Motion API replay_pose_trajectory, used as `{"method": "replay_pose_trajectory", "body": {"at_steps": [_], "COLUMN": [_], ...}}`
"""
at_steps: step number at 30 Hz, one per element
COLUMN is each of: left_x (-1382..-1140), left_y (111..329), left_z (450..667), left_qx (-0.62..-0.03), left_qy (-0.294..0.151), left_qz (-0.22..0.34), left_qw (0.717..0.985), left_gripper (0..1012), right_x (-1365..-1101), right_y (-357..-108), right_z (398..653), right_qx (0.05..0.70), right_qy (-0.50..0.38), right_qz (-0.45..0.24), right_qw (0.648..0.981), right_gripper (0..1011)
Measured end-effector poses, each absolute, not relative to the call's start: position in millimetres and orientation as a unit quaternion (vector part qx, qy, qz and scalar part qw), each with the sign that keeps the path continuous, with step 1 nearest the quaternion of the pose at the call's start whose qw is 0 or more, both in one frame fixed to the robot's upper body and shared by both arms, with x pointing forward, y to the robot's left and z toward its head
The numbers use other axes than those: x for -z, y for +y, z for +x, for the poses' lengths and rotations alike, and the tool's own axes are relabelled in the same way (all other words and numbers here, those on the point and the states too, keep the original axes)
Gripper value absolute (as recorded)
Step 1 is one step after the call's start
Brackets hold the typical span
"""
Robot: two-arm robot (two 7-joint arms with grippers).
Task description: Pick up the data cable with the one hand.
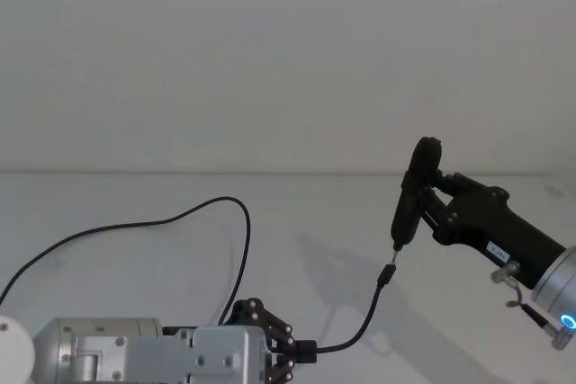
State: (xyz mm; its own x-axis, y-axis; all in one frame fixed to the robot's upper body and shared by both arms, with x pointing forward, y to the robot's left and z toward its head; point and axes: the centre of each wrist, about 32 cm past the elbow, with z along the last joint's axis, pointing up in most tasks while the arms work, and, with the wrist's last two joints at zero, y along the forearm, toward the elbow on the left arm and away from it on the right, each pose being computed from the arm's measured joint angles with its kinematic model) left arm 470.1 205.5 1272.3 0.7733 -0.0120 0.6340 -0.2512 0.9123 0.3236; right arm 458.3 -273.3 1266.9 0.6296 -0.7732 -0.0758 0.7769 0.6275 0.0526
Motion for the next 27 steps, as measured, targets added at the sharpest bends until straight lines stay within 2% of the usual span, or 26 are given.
{"method": "replay_pose_trajectory", "body": {"at_steps": [27], "left_x": [-1272.3], "left_y": [205.5], "left_z": [470.1], "left_qx": [-0.065], "left_qy": [-0.33], "left_qz": [0.199], "left_qw": [0.92], "left_gripper": [48], "right_x": [-1260.8], "right_y": [-275.4], "right_z": [464.4], "right_qx": [0.435], "right_qy": [0.028], "right_qz": [0.034], "right_qw": [0.899], "right_gripper": [283]}}
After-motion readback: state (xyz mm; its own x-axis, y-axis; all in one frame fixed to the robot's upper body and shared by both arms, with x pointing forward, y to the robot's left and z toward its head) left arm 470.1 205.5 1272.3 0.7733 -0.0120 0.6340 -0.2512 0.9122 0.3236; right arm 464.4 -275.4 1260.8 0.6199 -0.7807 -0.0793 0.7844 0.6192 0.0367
